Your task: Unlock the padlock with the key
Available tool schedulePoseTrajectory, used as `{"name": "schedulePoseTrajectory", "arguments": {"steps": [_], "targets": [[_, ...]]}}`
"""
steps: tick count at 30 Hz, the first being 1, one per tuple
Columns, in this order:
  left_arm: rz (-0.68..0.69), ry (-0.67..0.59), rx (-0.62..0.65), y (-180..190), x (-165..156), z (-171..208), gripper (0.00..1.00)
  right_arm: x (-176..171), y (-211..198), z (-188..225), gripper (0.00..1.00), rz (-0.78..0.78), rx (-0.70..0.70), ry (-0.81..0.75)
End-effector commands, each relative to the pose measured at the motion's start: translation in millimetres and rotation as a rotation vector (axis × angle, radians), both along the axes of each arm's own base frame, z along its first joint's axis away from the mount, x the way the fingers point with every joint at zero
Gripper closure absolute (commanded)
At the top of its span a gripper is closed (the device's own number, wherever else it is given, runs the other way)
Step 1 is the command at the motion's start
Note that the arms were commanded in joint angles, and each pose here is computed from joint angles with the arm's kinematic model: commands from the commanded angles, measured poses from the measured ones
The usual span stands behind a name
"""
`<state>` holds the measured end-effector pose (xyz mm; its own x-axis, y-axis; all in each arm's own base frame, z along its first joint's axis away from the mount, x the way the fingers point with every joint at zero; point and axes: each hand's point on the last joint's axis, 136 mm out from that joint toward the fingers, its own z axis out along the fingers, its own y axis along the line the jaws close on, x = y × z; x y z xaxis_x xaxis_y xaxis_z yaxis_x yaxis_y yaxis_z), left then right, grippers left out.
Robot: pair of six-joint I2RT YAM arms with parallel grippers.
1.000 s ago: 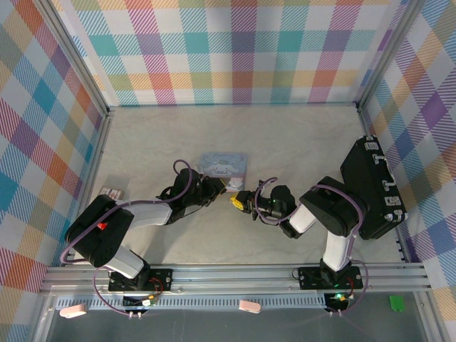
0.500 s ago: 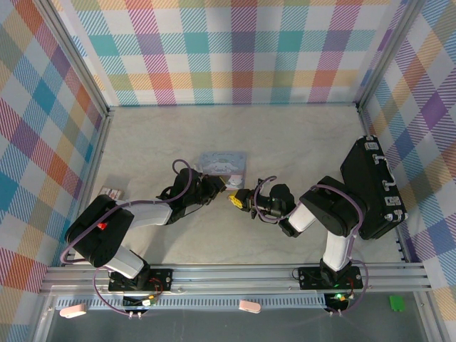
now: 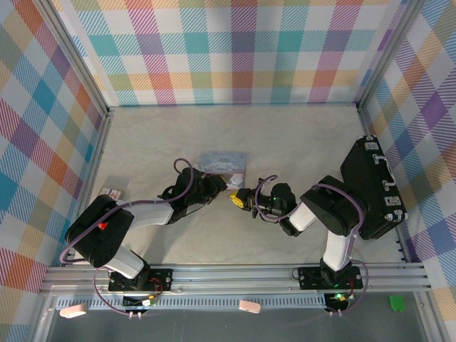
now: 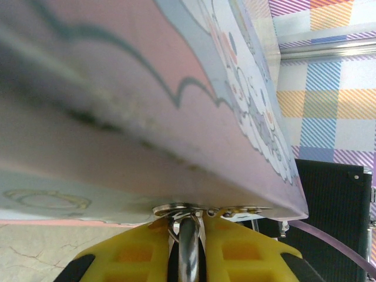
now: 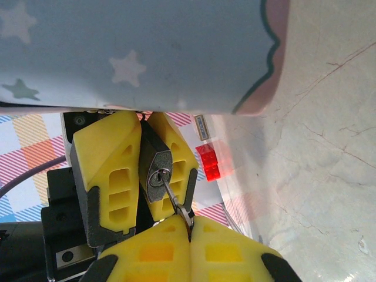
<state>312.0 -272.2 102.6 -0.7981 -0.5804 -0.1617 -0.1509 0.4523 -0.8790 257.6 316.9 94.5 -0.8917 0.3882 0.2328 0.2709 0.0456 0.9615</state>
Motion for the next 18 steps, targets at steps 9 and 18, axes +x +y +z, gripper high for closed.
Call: {"name": "schedulePoseTrajectory", "arguments": {"steps": [9, 18], "targets": [[-0.236, -0.084, -0.145, -57, -31, 51, 0.99, 8, 7, 27, 1.0, -0.003, 0.057, -0.075], [-0.272, -0.078, -0.145, -67, -37, 48, 1.0, 12, 9, 31, 1.0, -0.009, 0.066, -0.08]]}}
